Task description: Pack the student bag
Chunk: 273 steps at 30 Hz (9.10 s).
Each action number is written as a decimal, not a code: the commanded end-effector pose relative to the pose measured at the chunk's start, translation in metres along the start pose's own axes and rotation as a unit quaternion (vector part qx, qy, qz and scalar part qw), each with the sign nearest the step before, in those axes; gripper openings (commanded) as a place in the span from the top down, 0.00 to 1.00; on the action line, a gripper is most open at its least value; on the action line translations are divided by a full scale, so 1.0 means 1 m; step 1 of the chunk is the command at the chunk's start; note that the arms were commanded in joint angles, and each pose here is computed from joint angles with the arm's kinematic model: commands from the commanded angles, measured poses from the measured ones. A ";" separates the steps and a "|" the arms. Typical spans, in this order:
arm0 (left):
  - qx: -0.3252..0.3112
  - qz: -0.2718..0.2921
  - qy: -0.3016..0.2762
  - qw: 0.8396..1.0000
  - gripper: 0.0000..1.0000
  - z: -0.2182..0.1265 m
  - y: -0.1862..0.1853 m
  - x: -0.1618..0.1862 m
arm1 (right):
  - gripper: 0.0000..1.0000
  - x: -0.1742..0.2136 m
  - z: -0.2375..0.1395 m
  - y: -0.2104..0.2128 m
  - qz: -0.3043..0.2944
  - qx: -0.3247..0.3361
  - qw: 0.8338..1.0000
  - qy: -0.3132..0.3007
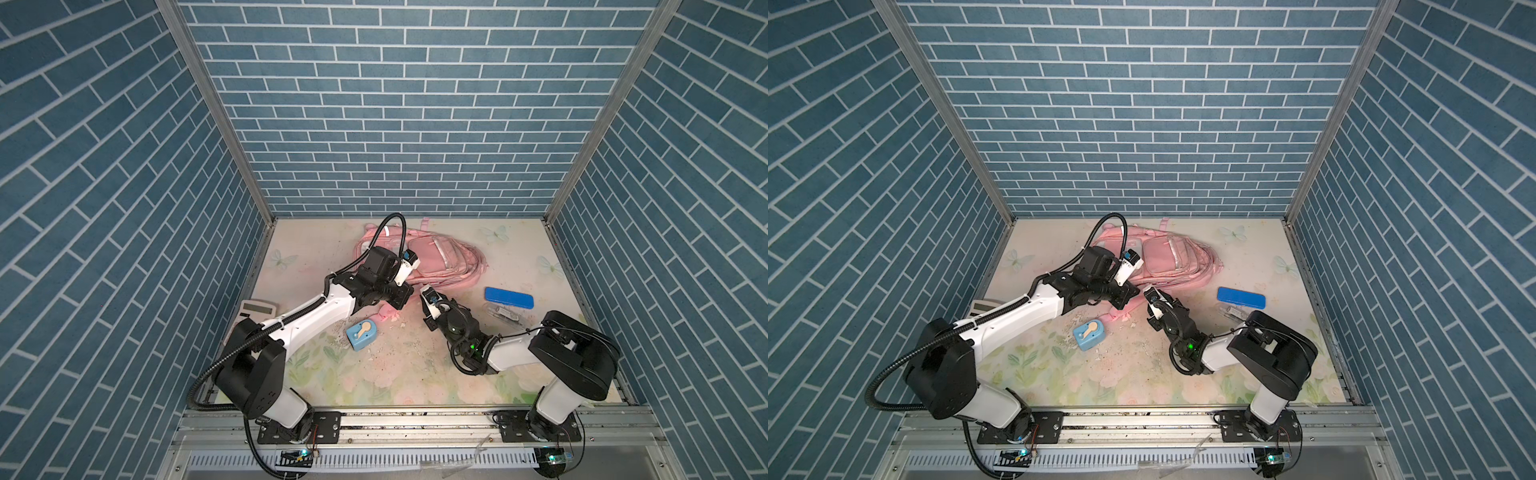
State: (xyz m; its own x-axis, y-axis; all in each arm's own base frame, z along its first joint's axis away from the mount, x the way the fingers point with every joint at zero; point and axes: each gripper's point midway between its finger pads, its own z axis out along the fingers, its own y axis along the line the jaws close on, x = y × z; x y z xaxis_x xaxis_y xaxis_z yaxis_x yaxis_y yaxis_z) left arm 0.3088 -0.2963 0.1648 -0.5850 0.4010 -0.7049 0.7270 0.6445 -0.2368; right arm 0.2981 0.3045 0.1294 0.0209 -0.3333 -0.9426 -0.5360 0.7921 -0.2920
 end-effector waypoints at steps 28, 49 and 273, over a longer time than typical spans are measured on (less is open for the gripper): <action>0.013 0.005 -0.047 0.999 1.00 -0.011 -0.008 -0.035 | 0.71 -0.013 -0.011 -0.012 0.068 0.014 0.997 -0.015; 0.013 -0.002 -0.034 0.999 1.00 -0.008 -0.006 -0.031 | 0.82 -0.022 -0.022 -0.013 0.071 0.002 0.996 -0.045; -0.082 -0.028 -0.096 0.992 0.52 -0.038 0.022 -0.002 | 1.00 -0.003 -0.060 -0.007 0.148 -0.163 0.969 0.111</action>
State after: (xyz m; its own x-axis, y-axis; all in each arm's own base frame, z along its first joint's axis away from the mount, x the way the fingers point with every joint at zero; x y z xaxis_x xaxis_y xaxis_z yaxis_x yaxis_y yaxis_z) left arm 0.3291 -0.2406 0.1756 -0.6946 0.0219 -0.7191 0.4138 0.8298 -0.3745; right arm 0.2439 0.2608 0.1197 -0.3700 -0.3250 -0.8703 -0.7353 0.6750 0.0606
